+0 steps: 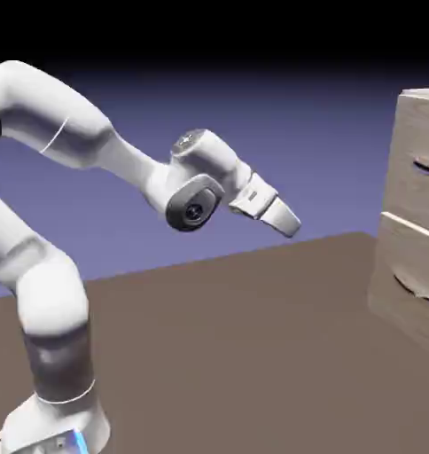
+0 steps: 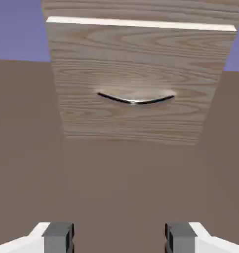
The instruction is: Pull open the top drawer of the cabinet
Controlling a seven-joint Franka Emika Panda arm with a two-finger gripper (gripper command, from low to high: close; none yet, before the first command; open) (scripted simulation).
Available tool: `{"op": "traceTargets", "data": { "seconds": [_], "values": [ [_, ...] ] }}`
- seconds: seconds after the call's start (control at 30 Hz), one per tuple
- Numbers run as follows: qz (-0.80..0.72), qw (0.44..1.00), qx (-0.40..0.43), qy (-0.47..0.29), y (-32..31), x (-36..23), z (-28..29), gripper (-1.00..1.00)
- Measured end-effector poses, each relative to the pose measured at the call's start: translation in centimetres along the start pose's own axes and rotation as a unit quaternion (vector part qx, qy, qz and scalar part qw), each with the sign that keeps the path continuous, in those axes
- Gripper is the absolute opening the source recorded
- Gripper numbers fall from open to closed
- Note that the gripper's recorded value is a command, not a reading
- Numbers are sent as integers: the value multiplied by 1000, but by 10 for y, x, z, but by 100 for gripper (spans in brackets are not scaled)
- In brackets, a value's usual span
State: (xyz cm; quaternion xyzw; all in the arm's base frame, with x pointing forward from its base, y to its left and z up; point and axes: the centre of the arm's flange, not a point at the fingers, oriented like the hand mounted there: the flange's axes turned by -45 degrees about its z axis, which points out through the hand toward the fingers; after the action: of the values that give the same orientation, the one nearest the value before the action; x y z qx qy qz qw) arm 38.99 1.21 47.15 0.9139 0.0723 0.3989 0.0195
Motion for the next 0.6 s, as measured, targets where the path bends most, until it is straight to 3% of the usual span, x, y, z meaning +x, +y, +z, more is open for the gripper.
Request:
{"op": "traceTargets", "data": {
  "seconds": [0.27, 0.6],
  "values": [
    [-301, 949, 5, 91, -32, 62, -65, 0],
    [-600, 774, -63, 191, -43, 114, -153, 0]
  ]
}}
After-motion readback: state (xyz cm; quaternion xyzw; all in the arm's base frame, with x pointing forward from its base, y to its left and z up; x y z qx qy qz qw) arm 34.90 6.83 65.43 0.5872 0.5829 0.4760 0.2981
